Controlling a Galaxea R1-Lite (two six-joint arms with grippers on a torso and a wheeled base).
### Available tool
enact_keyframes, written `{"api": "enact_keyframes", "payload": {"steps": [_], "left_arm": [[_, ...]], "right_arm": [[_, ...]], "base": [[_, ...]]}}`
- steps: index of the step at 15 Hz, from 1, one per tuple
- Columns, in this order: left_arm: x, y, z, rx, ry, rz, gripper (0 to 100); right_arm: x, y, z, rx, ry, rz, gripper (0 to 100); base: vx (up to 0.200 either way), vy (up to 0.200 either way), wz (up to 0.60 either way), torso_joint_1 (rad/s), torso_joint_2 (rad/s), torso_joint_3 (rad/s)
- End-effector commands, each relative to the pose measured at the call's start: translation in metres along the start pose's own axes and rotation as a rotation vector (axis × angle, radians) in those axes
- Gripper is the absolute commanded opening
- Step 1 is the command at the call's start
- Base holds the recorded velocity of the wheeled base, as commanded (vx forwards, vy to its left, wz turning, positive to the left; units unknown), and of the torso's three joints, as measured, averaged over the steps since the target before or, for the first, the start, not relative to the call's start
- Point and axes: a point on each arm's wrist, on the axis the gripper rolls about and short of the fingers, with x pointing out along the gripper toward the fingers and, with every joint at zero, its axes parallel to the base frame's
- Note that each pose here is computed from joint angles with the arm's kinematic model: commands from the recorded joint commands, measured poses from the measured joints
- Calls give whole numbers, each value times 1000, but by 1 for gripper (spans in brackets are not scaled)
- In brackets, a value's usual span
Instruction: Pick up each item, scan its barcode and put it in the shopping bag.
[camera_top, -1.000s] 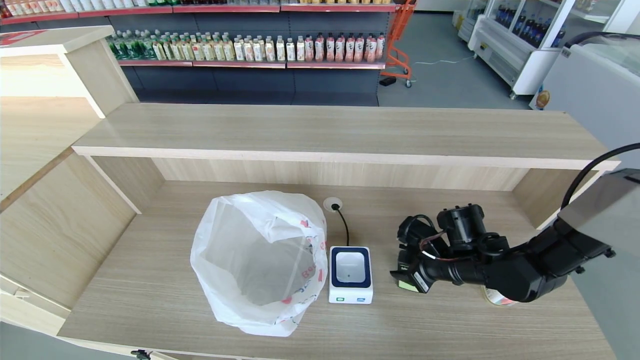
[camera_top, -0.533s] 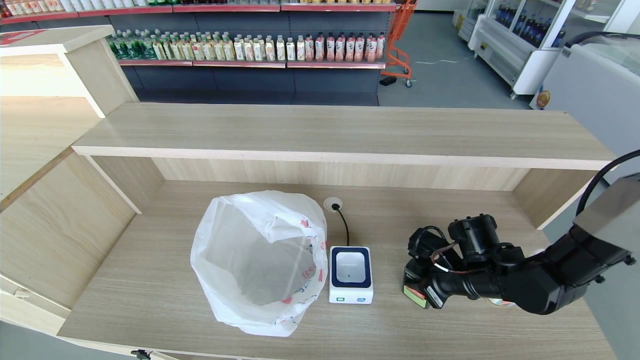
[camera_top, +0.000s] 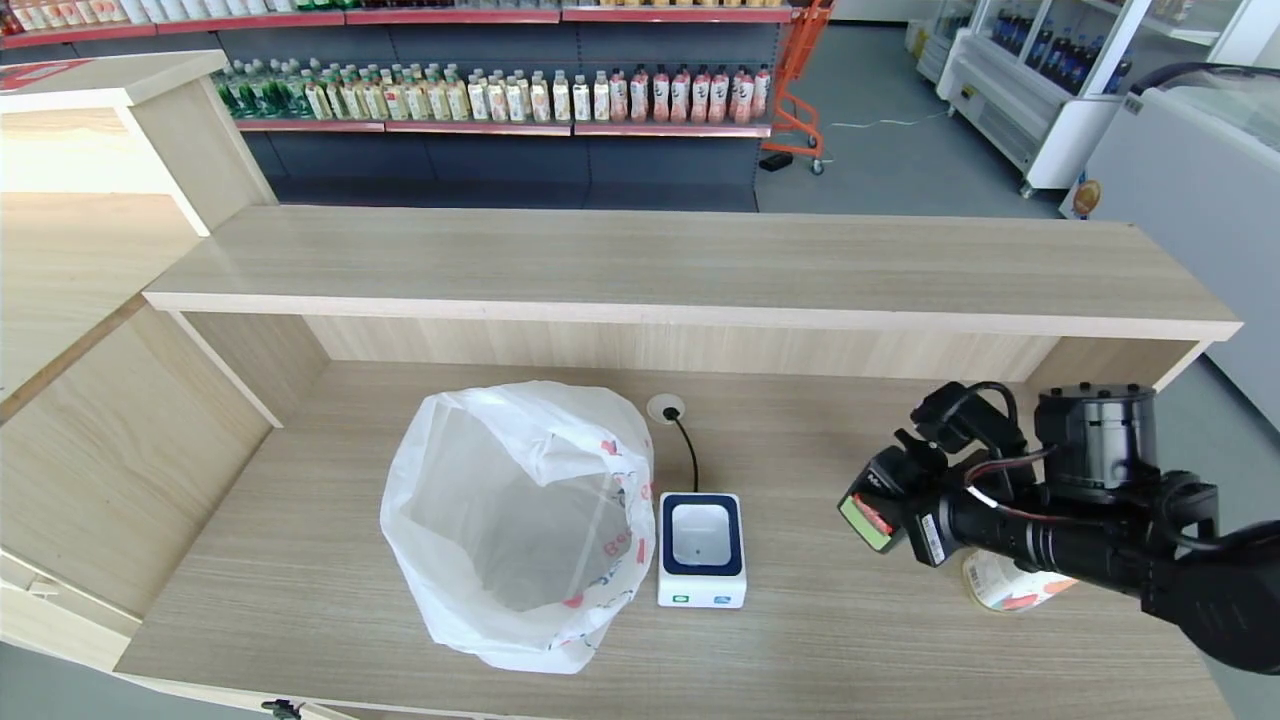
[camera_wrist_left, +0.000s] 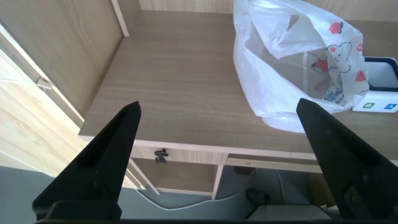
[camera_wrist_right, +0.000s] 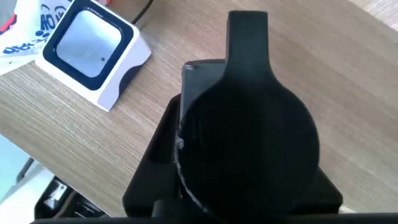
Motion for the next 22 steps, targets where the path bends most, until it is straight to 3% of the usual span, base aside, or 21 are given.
{"api": "enact_keyframes", "payload": {"steps": [1,4,5,6,7,8,10,12,14,17,20,22], "left_arm": [[0,0,0,0,0,0,100],[0,0,0,0,0,0,100],[0,0,0,0,0,2,100],[0,0,0,0,0,0,100],[0,0,0,0,0,0,100],[0,0,0,0,0,0,100],[0,0,0,0,0,0,100],[0,0,0,0,0,0,100],[0,0,0,0,0,0,100],[0,0,0,0,0,2,100],[0,0,0,0,0,0,100],[0,0,0,0,0,0,100]], "right_arm": [[-60,2,4,-237,-143,-84,0],[-67,4,10,-591,-218,-46,0],[-66,5,7,-792,-290,51,0],[-63,3,2,-1072,-367,120,0],[-61,4,-1,-1224,-417,148,0],[-58,7,-1,-1549,-628,192,0],[-51,24,-4,-1800,-883,247,0],[-36,46,-21,-1863,-929,423,0],[-27,65,-27,-1900,-1010,481,0],[-23,76,-9,-1973,-1131,364,0],[-16,102,4,-2006,-1286,311,0],[-9,109,13,-2021,-1338,273,0]], "base": [[0,0,0,0,0,0],[0,0,0,0,0,0],[0,0,0,0,0,0],[0,0,0,0,0,0],[0,0,0,0,0,0],[0,0,0,0,0,0],[0,0,0,0,0,0],[0,0,0,0,0,0],[0,0,0,0,0,0],[0,0,0,0,0,0],[0,0,0,0,0,0],[0,0,0,0,0,0]]}}
